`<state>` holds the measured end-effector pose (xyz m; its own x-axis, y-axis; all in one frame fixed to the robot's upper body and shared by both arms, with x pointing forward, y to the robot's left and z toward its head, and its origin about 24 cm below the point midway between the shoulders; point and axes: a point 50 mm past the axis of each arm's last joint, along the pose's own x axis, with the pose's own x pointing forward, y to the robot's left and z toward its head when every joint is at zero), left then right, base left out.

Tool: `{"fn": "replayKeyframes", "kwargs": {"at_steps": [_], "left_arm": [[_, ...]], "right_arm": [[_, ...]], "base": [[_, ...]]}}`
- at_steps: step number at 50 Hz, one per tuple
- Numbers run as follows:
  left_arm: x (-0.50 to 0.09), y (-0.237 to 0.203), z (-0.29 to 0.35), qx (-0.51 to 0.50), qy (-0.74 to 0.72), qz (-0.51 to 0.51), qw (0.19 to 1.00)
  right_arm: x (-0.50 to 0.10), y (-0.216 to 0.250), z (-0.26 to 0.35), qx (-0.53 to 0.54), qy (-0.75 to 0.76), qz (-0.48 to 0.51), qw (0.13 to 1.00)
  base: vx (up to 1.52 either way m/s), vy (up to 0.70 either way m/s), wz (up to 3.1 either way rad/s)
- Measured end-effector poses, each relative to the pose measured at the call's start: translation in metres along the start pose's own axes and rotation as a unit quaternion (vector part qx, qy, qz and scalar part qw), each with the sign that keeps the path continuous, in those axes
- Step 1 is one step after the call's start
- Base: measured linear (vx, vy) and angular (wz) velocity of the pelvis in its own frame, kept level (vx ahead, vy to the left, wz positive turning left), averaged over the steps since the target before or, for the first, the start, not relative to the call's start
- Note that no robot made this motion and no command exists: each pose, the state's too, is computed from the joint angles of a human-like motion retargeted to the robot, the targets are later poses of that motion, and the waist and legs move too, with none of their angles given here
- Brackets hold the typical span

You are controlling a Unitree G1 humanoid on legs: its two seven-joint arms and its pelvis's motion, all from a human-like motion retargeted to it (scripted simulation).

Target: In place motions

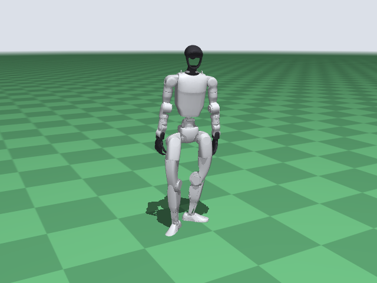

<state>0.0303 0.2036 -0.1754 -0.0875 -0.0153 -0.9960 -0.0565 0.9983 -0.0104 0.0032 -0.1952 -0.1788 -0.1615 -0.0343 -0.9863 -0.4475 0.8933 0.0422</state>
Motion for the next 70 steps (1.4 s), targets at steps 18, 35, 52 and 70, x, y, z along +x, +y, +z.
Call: {"fn": "replayKeyframes", "kwargs": {"at_steps": [18, 35, 52, 70], "left_arm": [[0.004, -0.017, -0.006, 0.011, 0.001, -0.024, 1.0], [0.002, -0.028, 0.017, 0.029, -0.046, -0.035, 0.998], [0.007, -0.023, -0.029, -0.009, 0.027, -0.022, 0.999], [0.006, -0.023, -0.02, -0.008, 0.017, -0.025, 1.0]], "right_arm": [[-0.001, 0.002, 0.011, 0.013, -0.028, 0.004, 1.0], [-0.006, -0.022, 0.019, 0.037, -0.049, -0.032, 0.998], [0.002, 0.012, -0.019, 0.037, 0.029, 0.023, 0.999], [-0.003, -0.003, 0.022, 0.011, -0.045, -0.001, 0.999]], "base": [[-0.08, -0.16, -0.76], [-0.03, -0.05, -0.94], [0.17, 0.05, -0.59], [0.12, 0.02, -0.16]]}}
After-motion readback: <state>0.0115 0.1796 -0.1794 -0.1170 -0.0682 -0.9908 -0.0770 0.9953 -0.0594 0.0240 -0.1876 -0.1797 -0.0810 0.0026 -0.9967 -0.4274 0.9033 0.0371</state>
